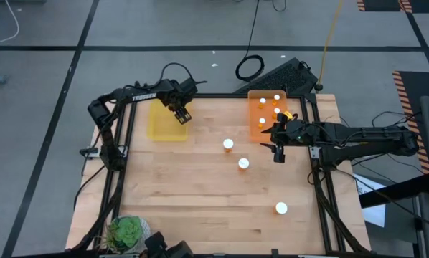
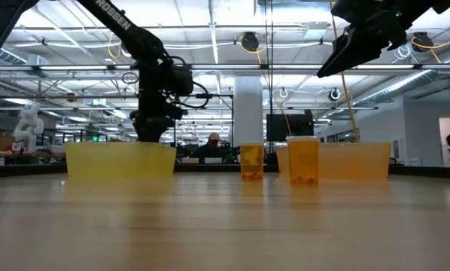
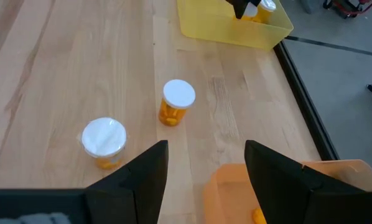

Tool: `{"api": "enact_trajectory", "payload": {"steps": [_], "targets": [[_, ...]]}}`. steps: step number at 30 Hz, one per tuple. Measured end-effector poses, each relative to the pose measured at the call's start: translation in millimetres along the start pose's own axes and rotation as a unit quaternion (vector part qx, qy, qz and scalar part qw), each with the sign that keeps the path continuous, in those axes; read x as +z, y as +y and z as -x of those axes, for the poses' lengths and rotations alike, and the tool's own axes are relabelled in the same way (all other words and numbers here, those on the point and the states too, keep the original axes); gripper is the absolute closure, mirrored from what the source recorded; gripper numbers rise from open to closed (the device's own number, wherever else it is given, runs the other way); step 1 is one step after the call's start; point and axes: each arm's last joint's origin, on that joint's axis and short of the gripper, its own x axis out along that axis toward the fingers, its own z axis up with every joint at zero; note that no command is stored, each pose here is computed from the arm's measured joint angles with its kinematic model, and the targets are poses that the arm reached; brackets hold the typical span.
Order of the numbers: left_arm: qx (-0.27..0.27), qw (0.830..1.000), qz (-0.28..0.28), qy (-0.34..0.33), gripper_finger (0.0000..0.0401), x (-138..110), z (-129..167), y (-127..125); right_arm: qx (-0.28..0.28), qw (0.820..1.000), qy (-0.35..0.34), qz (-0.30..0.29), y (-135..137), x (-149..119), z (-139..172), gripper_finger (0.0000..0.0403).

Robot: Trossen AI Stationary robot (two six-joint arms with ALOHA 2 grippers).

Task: Pick and place medicine bottles into bin by pill shape (circle, oval)
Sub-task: Put the large orange pill bottle into the yellow bin

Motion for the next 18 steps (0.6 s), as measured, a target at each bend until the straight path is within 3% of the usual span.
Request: {"api": "enact_trajectory", "payload": {"steps": [5, 18], "targets": [[0.006, 1.0, 0.005, -0.003, 0.0173, -0.3, 1.1, 0.6, 0.0, 1.0, 0.0, 0.0, 0.0, 0.0, -0.1, 0.0195], [0.02, 1.0, -0.009, -0.008, 0.0072, 1.0, 2.9, -8.2, 0.0, 1.0, 0.0, -0.002, 0.0, 0.0, 0.0, 0.0195]]}}
